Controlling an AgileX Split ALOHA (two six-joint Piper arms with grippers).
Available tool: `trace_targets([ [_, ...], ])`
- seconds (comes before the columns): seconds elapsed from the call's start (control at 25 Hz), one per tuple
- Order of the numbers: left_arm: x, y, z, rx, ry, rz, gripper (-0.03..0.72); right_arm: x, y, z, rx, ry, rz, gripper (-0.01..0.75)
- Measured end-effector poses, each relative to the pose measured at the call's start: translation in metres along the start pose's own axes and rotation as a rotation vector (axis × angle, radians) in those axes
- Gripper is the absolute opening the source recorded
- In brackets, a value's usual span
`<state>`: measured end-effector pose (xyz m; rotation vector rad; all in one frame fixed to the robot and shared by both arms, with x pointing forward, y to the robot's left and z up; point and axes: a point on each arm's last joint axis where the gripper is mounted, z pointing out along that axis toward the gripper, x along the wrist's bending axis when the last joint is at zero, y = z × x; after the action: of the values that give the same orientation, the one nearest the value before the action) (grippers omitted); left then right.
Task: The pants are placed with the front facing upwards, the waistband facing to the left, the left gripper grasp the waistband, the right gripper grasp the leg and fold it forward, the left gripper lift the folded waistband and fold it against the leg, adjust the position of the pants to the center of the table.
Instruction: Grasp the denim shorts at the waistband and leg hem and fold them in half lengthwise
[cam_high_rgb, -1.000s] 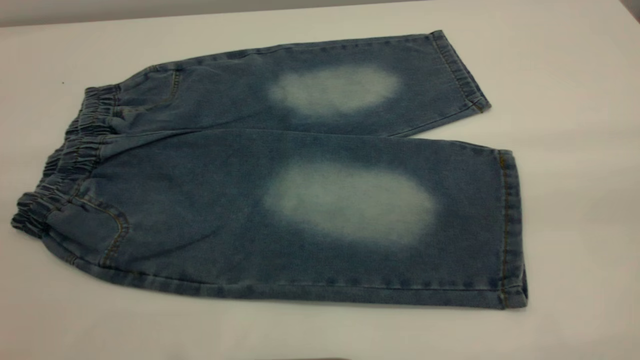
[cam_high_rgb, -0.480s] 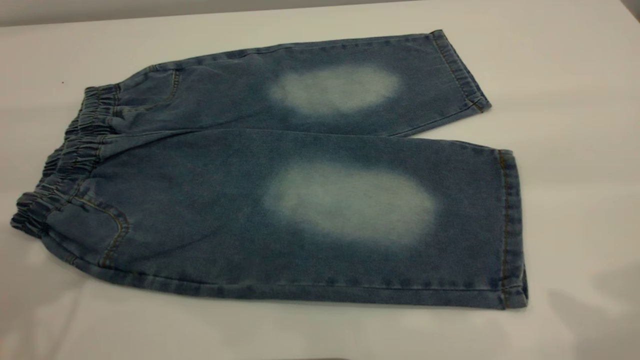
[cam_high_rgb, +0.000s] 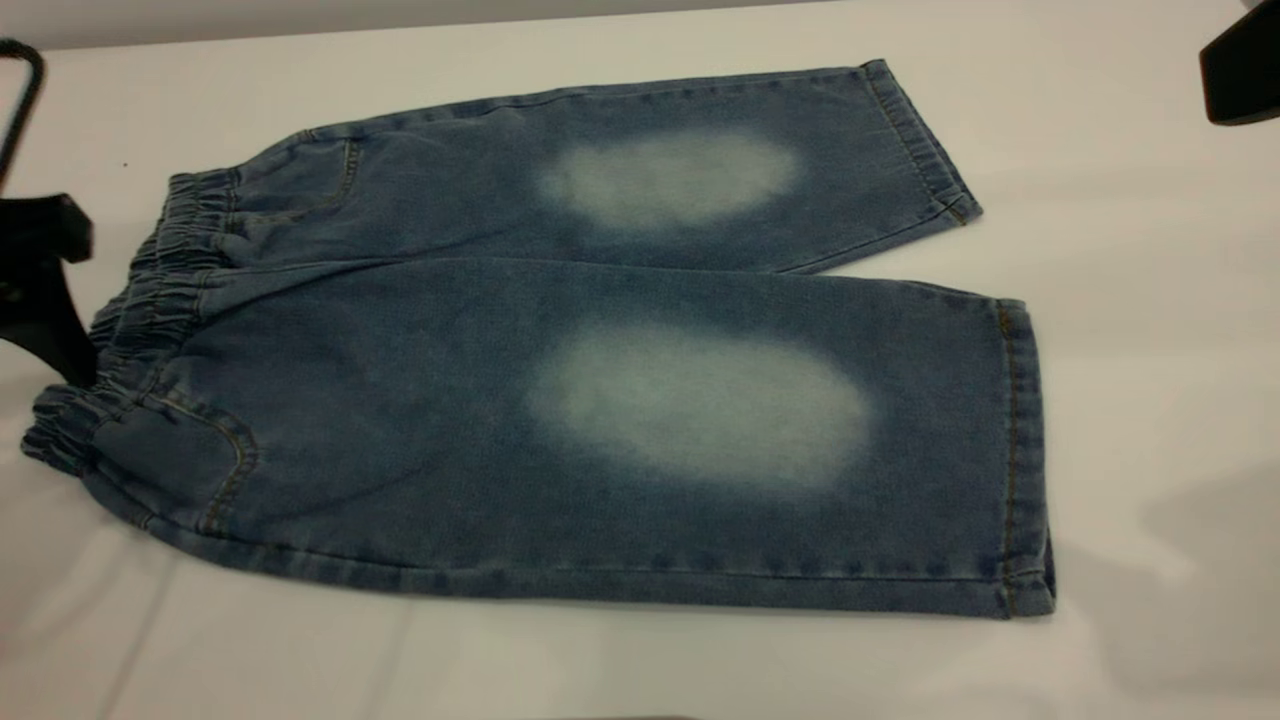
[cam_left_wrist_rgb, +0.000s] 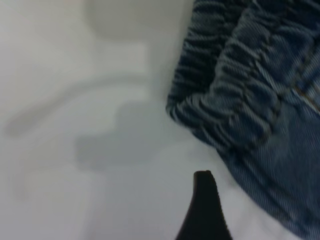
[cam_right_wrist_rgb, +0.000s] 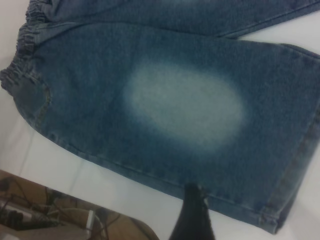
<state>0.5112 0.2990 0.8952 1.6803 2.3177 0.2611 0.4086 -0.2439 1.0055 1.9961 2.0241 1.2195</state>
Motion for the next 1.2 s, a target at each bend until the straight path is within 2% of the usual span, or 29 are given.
trace_targets([
  [0.28,-0.001,0.007,0.016,0.006,0.004,-0.049,0.486,0.0,0.0,0.0,-0.001,0.0,-0.001,0.497],
  [0.56,0.013,0.006,0.031,0.036,0.03,-0.102,0.449,0.0,0.0,0.0,-0.001,0.0,-0.001,0.497],
  [0.8,0.012,0.009,0.043,-0.008,0.016,-0.11,0.447,0.0,0.0,0.0,-0.003,-0.002,-0.003,0.497],
  [1.2,0.015,0.003,0.064,0.036,0.031,-0.125,0.439,0.0,0.001,0.0,-0.007,-0.004,-0.004,0.497],
])
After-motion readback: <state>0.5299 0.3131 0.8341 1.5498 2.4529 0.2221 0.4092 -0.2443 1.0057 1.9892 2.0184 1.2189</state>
